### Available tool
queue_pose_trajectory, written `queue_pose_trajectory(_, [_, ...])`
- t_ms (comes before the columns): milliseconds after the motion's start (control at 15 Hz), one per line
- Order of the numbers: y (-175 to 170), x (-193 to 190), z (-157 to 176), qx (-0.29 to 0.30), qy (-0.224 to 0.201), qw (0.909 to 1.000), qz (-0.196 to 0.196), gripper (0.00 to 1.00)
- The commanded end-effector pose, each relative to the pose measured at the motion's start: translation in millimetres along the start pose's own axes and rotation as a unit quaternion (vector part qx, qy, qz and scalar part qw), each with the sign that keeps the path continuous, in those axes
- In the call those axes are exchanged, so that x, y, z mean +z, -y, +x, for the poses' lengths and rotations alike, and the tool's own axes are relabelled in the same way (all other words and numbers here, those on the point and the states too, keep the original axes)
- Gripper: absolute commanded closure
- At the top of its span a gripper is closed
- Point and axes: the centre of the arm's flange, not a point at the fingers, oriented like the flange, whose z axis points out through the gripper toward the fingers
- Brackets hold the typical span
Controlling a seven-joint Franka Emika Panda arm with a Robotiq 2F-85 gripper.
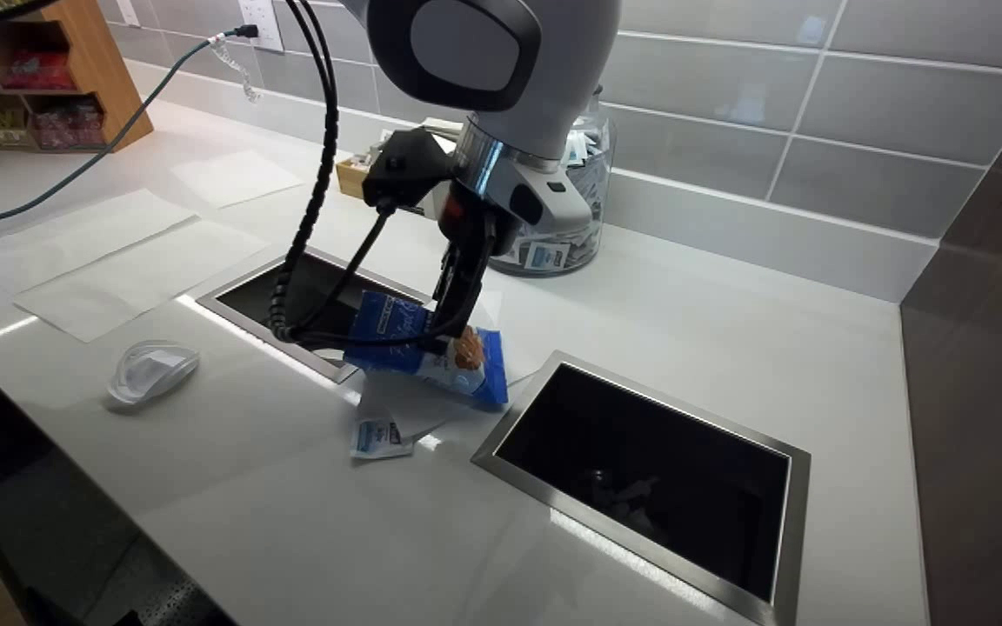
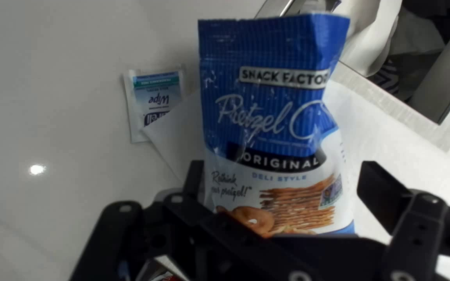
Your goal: Empty the blue packet into the garbage shoot
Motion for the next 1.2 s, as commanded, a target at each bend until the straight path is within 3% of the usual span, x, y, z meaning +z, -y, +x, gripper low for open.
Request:
queue_pose_trajectory(0, [3.3, 9.0, 16.9, 0.006, 0.022, 0.9997, 0.006, 0.00])
queue_pose_trajectory(67, [3.6, 10.8, 18.6, 0.006, 0.022, 0.9997, 0.006, 0.00])
queue_pose_trajectory(200, [4.1, 12.8, 22.4, 0.008, 0.016, 0.9998, 0.006, 0.26])
queue_pose_trajectory(800, [4.0, 17.8, 32.4, 0.014, 0.015, 0.9998, 0.005, 0.95])
queue_pose_trajectory(933, [4.1, 15.6, 30.6, 0.017, 0.018, 0.9997, 0.010, 1.00])
queue_pose_trajectory(1133, [1.1, 6.3, 20.4, 0.016, 0.018, 0.9994, 0.023, 1.00])
